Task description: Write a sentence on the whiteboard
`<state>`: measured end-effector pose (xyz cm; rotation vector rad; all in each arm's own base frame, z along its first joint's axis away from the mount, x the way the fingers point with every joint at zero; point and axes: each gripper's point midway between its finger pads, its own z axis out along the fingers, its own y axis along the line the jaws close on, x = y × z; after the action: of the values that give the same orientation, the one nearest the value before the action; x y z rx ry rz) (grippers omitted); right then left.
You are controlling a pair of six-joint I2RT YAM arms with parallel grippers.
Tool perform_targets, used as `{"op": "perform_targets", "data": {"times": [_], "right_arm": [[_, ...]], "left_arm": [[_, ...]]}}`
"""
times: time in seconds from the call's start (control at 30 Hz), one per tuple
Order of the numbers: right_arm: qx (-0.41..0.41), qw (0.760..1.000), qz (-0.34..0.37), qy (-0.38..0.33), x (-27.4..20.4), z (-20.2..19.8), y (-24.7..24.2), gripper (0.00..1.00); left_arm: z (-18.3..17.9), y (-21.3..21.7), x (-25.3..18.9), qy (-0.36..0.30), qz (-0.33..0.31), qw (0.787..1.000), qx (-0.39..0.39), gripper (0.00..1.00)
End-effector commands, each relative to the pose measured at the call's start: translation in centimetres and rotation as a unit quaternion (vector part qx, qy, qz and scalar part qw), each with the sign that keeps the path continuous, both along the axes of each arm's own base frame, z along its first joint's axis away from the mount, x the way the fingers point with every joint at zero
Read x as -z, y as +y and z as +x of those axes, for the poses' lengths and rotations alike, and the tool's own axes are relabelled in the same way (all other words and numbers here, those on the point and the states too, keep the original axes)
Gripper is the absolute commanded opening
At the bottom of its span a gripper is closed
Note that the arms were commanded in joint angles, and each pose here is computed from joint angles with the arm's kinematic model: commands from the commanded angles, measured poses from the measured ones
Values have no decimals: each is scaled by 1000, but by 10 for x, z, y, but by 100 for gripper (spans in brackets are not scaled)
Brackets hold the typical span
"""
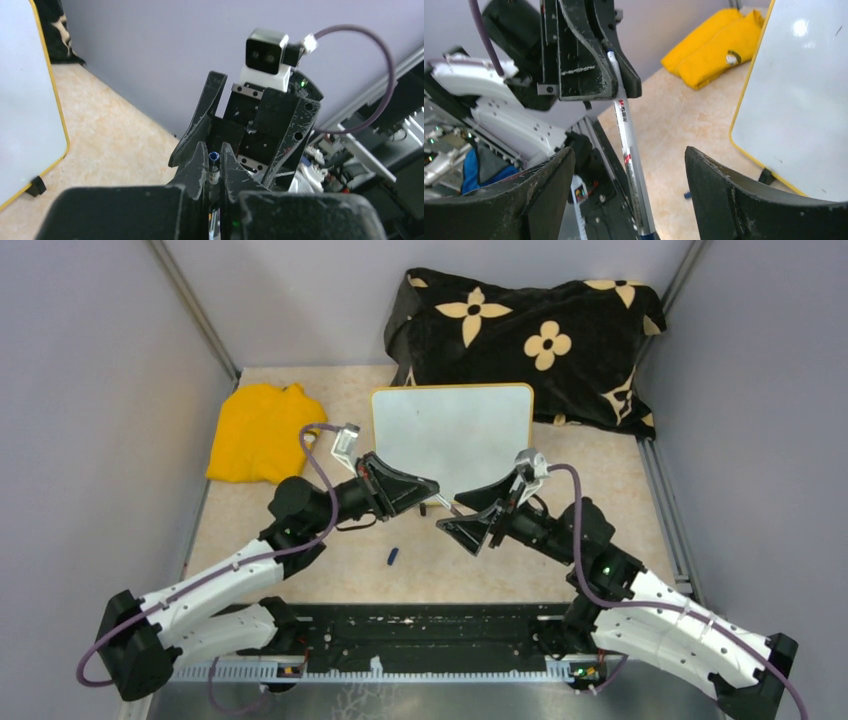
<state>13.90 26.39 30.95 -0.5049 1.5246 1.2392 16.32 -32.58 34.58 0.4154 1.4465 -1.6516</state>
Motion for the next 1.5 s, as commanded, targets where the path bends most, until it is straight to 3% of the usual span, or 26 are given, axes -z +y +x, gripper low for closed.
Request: {"op": "perform_targets", "data": {"times": [0.0, 0.23, 0.47, 0.83, 1.13, 1.3, 1.47], "right_arm": [[29, 992, 123, -24, -61, 7, -7, 79], [23, 981, 192, -5, -95, 14, 1, 77], [11, 972, 233, -1, -120, 19, 10, 66], [30, 970, 240, 34, -123, 37, 21, 55], [10, 973, 224, 48, -114, 37, 35, 57], [18, 973, 224, 50, -114, 39, 34, 47], [26, 972, 226, 51, -114, 42, 33, 44]], "left_arm": [[19, 30, -44, 16, -107, 990, -89, 0], [24, 49, -68, 54, -190, 974, -110, 0], [35, 61, -62, 130, -250, 952, -117, 0], [37, 62, -57, 145, -248, 950, -124, 0], [44, 69, -62, 148, -254, 944, -151, 0], [45, 67, -59, 153, -247, 945, -152, 0], [46, 65, -56, 159, -241, 945, -153, 0]]}}
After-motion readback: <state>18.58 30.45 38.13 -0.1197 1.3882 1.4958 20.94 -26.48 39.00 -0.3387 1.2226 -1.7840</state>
